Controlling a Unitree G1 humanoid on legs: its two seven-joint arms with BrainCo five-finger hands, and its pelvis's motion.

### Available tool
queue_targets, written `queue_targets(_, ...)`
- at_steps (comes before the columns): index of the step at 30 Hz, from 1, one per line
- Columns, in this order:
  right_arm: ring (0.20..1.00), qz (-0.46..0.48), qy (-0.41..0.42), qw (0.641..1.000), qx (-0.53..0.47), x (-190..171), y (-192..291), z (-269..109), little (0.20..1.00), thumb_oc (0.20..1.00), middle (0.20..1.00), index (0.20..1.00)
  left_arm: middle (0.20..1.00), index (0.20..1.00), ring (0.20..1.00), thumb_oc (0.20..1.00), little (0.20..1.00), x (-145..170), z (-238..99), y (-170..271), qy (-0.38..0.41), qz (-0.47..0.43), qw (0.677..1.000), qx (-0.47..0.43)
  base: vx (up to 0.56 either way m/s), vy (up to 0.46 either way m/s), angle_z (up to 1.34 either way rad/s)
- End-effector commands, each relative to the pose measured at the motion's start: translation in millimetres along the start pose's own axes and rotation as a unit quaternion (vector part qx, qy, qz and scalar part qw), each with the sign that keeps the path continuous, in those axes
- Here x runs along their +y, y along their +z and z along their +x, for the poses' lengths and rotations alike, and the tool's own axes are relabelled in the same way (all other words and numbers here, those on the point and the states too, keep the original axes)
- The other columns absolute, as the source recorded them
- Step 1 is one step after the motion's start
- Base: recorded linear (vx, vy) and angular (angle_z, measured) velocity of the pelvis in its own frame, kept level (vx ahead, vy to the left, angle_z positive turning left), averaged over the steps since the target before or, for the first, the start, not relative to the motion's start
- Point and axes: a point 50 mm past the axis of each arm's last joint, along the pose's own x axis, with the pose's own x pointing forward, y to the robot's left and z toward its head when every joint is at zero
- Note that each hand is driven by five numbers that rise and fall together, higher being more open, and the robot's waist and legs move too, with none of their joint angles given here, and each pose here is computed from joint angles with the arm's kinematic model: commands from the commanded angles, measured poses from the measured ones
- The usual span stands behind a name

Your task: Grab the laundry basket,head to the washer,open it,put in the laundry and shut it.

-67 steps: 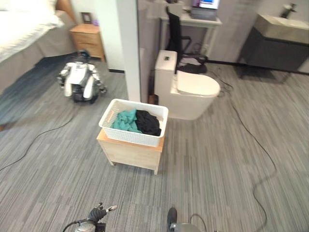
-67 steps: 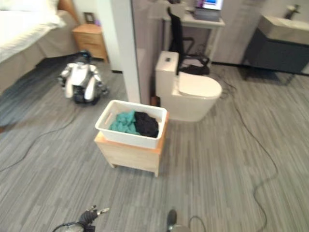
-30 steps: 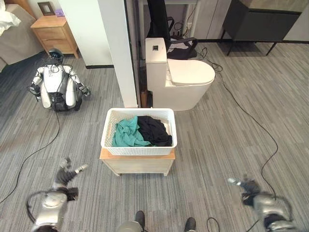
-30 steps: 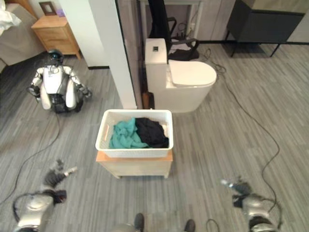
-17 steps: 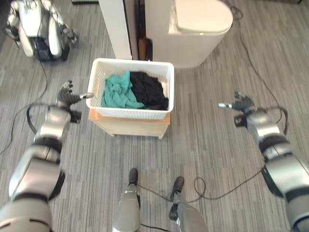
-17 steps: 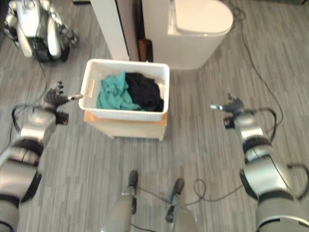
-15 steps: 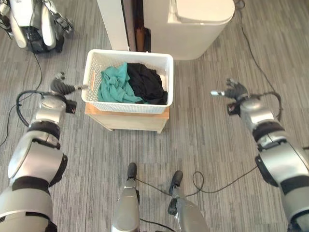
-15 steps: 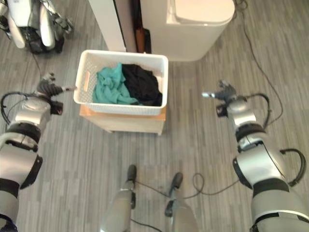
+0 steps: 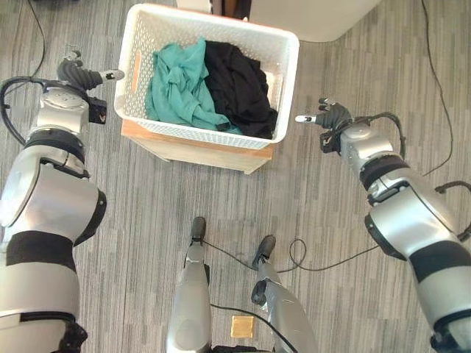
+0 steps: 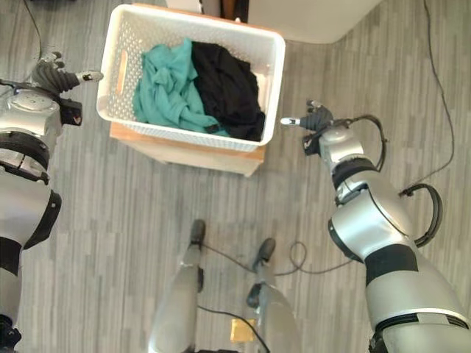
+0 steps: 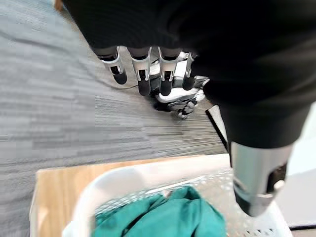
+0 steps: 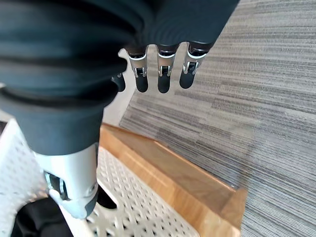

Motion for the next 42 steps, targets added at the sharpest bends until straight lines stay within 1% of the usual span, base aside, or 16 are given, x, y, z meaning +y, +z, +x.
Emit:
queue_targets(1,1.000,0.014,-0.040,0.999,-0.022,-24,28,-4,1.000,1.000,1.000,1.000,1.000,1.000,1.000,1.000,1.000,17,-2,35,0.027,0.012,0.999,-0.042,0.00,0.000,0.00)
queue_targets(6,1.000,0.032,-0.053,0.997,-0.049,-31,49,-8,1.000,1.000,1.000,1.000,1.000,1.000,1.000,1.000,1.000,13,-2,42,0.020,0.004,0.999,-0.048,0.00,0.000,0.00)
queue_targets(11,1.000,0.020,-0.059,0.995,-0.073,-39,67,-12,1.000,1.000,1.000,1.000,1.000,1.000,1.000,1.000,1.000,16,-3,45,0.022,0.015,0.998,-0.052,0.00,0.000,0.00)
queue_targets(17,1.000,0.016,-0.063,0.994,-0.089,-41,79,-15,1.000,1.000,1.000,1.000,1.000,1.000,1.000,1.000,1.000,11,-3,50,0.014,0.017,0.998,-0.061,0.00,0.000,0.00)
queue_targets(19,1.000,0.030,-0.059,0.993,-0.101,-40,85,-16,1.000,1.000,1.000,1.000,1.000,1.000,1.000,1.000,1.000,8,-4,55,0.010,0.018,0.997,-0.071,0.00,0.000,0.00)
queue_targets(24,1.000,0.033,-0.053,0.991,-0.118,-36,97,-18,1.000,1.000,1.000,1.000,1.000,1.000,1.000,1.000,1.000,7,-6,67,0.010,0.026,0.996,-0.085,0.03,-0.007,-0.01)
queue_targets(25,1.000,0.038,-0.041,0.990,-0.132,-29,106,-20,1.000,1.000,1.000,1.000,1.000,1.000,1.000,1.000,1.000,5,-7,72,0.008,0.031,0.995,-0.090,0.00,0.000,0.00)
queue_targets(36,1.000,0.018,-0.018,0.991,-0.128,-4,114,-20,1.000,1.000,1.000,1.000,1.000,1.000,1.000,1.000,1.000,-23,-11,87,-0.023,0.045,0.993,-0.108,0.00,0.000,-0.01)
queue_targets(42,1.000,0.011,-0.017,0.992,-0.125,-2,116,-20,1.000,1.000,1.000,1.000,1.000,1.000,1.000,1.000,1.000,-28,-14,100,-0.026,0.057,0.990,-0.125,0.01,0.000,0.00)
